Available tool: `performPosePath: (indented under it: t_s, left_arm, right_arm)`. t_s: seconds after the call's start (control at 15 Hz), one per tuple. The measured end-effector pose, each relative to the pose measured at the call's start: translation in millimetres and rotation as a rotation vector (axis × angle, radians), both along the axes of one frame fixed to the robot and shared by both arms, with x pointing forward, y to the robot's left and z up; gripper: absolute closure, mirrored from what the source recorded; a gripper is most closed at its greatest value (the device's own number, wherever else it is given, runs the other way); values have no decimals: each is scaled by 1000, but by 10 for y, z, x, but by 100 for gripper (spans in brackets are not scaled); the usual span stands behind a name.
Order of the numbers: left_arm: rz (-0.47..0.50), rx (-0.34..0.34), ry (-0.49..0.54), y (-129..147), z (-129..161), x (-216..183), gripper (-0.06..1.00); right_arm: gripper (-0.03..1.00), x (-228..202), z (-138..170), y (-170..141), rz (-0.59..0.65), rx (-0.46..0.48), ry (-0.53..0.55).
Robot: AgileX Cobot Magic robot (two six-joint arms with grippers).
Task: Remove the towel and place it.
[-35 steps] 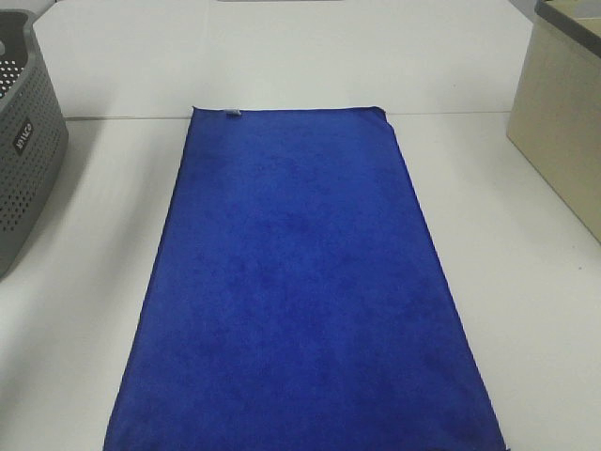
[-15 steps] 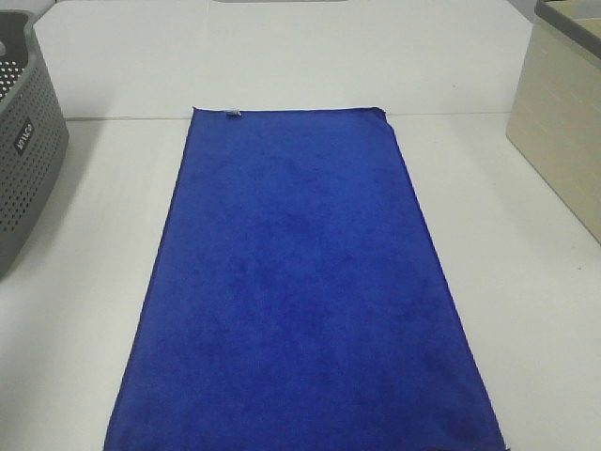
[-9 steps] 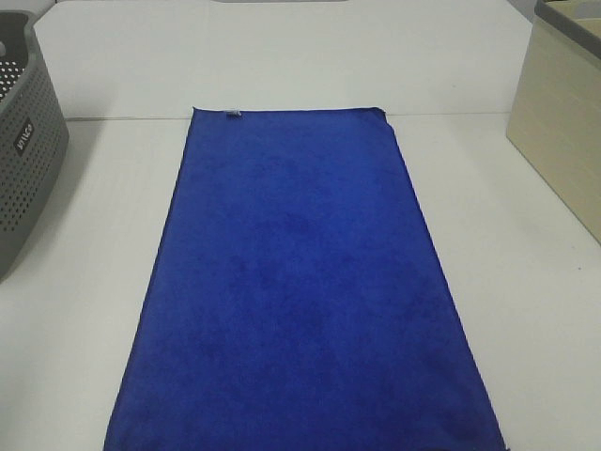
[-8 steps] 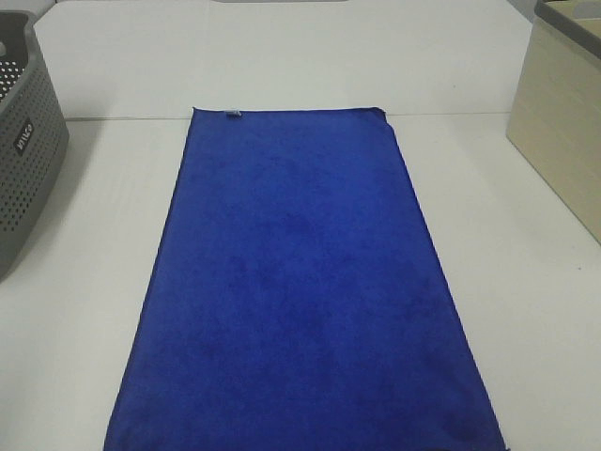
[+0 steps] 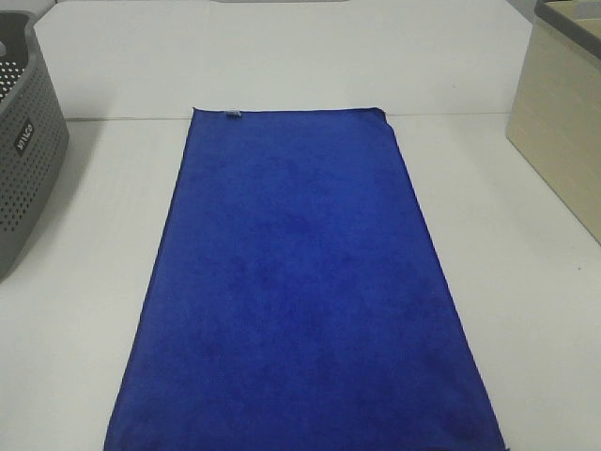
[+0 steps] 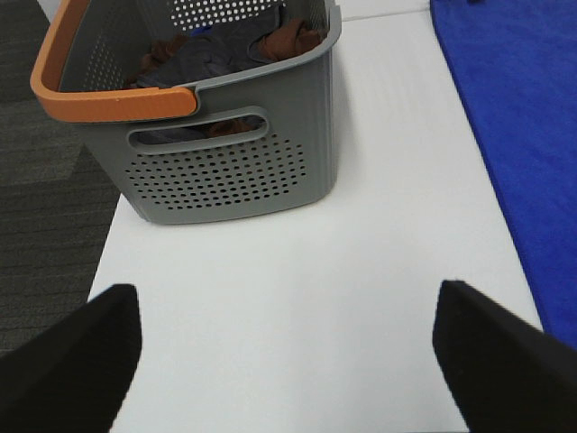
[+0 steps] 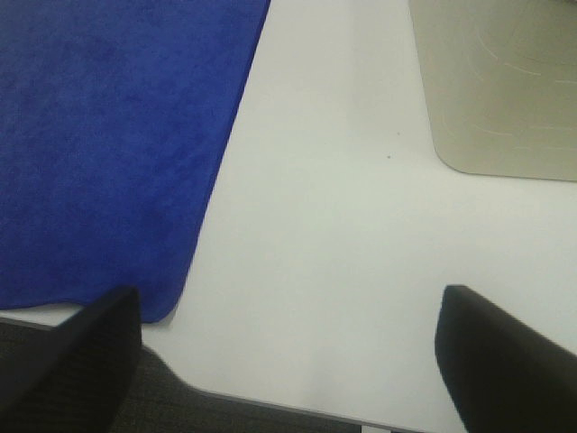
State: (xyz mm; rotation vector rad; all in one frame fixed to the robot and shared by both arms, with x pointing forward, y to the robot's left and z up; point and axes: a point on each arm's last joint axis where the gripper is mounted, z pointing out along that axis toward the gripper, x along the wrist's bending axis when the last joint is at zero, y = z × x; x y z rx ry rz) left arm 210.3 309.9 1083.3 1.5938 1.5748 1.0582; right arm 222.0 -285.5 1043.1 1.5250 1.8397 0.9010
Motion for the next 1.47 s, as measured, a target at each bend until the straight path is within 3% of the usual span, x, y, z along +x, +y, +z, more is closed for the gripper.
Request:
performPosePath:
  t_s: [0.13,0.33,0.47,1.0,1.2,1.47]
  left_arm:
    - [-26,-21,8,-29,-76,-11,11]
    - [-143,-49,68,-136,-234,67,11]
    - [-207,-52,15,-188,-252,141,11]
    - [-197,-86,-20,-199,-267,193,11]
    - [-134,-88,-23,-207,-267,200,11]
    - [-123,-88,-23,-208,-267,201,11]
  right_arm:
    - [11,9,-58,1,1,0,15]
    - [11,67,-133,10,4,15,16]
    - [11,72,-129,14,6,20,9]
    - [11,71,-129,17,7,22,9]
    - [11,71,-129,17,7,22,9]
    - [11,71,-129,17,7,22,9]
